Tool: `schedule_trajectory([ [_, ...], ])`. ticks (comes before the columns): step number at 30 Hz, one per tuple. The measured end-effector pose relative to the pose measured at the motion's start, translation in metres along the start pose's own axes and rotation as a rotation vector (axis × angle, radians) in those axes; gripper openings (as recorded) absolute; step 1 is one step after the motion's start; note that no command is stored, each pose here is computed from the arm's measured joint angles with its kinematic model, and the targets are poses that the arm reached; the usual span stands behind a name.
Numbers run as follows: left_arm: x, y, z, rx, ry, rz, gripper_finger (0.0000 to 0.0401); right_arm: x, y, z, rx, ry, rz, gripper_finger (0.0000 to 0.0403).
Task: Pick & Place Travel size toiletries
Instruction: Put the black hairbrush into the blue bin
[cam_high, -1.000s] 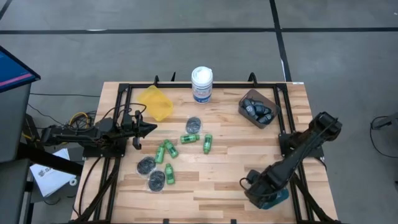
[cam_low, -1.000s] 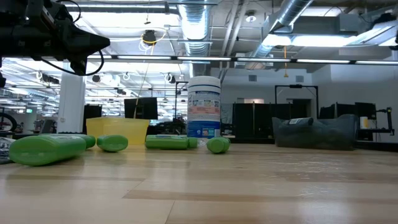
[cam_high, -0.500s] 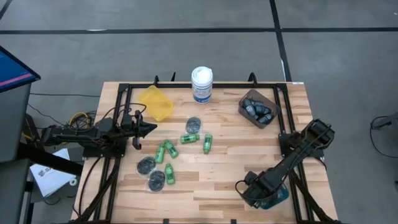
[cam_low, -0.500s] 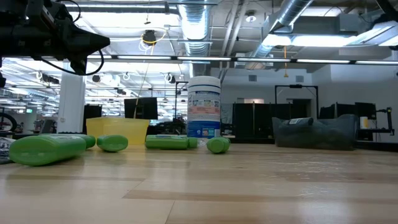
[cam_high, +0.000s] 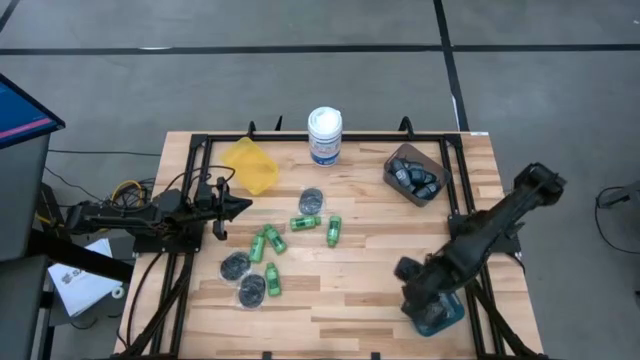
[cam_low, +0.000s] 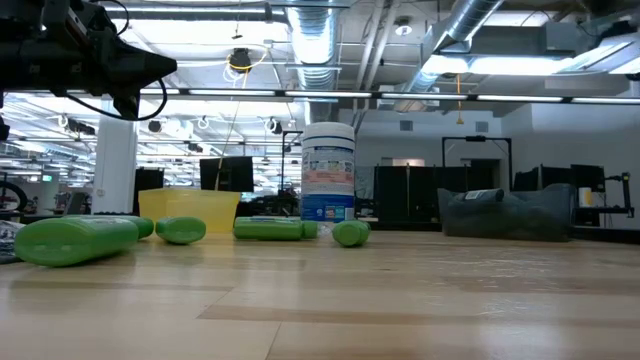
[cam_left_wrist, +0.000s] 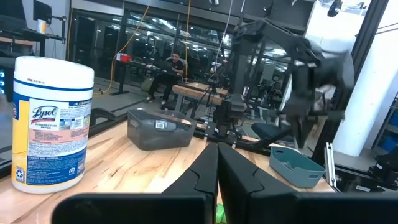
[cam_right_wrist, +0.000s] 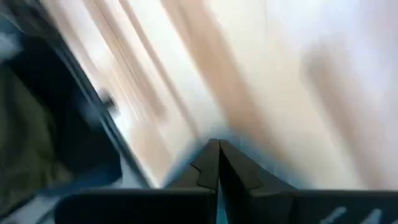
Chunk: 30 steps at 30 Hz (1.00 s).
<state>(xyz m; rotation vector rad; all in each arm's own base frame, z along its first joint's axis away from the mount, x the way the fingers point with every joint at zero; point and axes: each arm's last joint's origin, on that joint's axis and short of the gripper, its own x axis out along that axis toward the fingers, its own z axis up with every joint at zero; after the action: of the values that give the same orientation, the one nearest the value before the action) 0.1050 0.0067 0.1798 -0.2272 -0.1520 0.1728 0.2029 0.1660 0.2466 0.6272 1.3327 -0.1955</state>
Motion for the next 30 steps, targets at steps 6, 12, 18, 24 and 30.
schedule_trajectory([
  [6, 0.000, 0.000, 0.000, 0.000, 0.000, 0.000, 0.0002, -0.019, 0.006, 0.046, -0.359, -0.451, 0.065, 0.0001],
  [12, 0.000, 0.000, 0.000, 0.000, 0.000, 0.000, 0.0002, -0.010, -0.002, 0.102, -0.564, -0.620, -0.015, 0.0019],
  [18, 0.000, 0.000, 0.000, 0.000, -0.001, 0.000, 0.0002, 0.006, -0.045, 0.160, -0.458, -0.616, -0.167, 0.0108],
  [24, 0.000, 0.000, 0.001, -0.001, -0.007, -0.002, 0.0002, 0.022, -0.100, 0.214, -0.237, -0.654, -0.254, 0.0230],
  [30, 0.000, 0.000, 0.001, -0.001, -0.008, -0.002, 0.0002, 0.050, -0.137, 0.245, -0.058, -0.678, -0.272, 0.0275],
])
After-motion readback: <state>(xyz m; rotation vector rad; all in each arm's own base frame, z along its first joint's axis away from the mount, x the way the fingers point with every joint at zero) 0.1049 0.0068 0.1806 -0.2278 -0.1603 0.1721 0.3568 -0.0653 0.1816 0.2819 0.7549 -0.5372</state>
